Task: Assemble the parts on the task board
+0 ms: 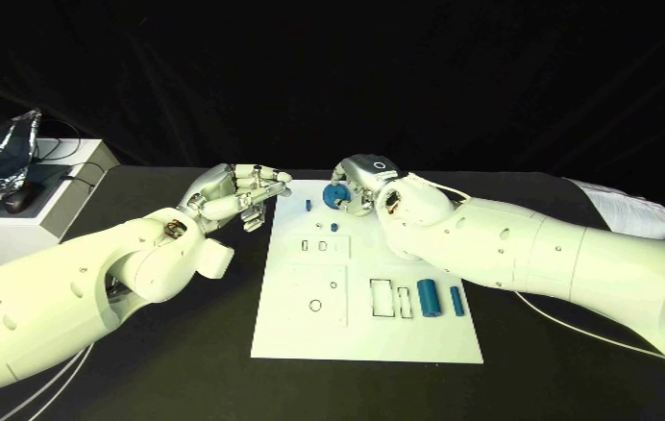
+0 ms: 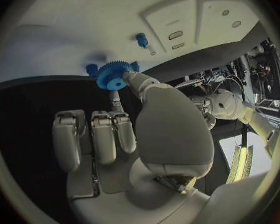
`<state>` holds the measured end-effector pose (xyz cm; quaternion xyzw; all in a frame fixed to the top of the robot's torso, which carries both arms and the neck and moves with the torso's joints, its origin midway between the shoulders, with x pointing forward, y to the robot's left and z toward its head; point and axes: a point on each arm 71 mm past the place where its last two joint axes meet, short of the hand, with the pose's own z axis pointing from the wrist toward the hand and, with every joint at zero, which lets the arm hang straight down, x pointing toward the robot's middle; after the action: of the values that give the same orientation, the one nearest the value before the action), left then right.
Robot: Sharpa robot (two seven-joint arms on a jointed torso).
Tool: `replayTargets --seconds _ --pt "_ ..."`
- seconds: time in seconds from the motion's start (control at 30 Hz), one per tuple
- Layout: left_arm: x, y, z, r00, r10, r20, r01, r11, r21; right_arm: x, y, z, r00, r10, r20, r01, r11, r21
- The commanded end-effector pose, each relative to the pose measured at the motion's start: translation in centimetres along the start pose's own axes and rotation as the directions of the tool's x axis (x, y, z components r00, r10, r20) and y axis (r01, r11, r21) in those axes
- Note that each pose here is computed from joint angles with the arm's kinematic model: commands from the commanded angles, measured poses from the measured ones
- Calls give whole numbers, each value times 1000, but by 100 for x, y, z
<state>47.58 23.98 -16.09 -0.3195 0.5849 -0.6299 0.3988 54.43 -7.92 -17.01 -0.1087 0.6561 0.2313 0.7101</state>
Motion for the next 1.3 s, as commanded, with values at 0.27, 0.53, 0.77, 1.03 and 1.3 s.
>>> replayTargets --seconds 0.27,0.53,0.77,1.03,1.3 --pt "28 -9 11 1000 -13 -19 13 1000 7 182 -22 -7 997 -37 -64 38 999 15" --pt "22 -8 8 1000 -12 -18 12 1000 6 217 -93 -8 995 -54 -81 58 998 36" --pt "26 -7 11 1000 -13 -19 13 1000 6 228 -72 3 995 -55 -78 57 998 32" --pt "23 -6 9 1000 -13 -19 13 1000 5 233 -88 19 996 -55 -70 57 998 36" --pt "23 -7 8 1000 -12 -19 12 1000 4 249 -97 24 996 -27 -87 30 999 30"
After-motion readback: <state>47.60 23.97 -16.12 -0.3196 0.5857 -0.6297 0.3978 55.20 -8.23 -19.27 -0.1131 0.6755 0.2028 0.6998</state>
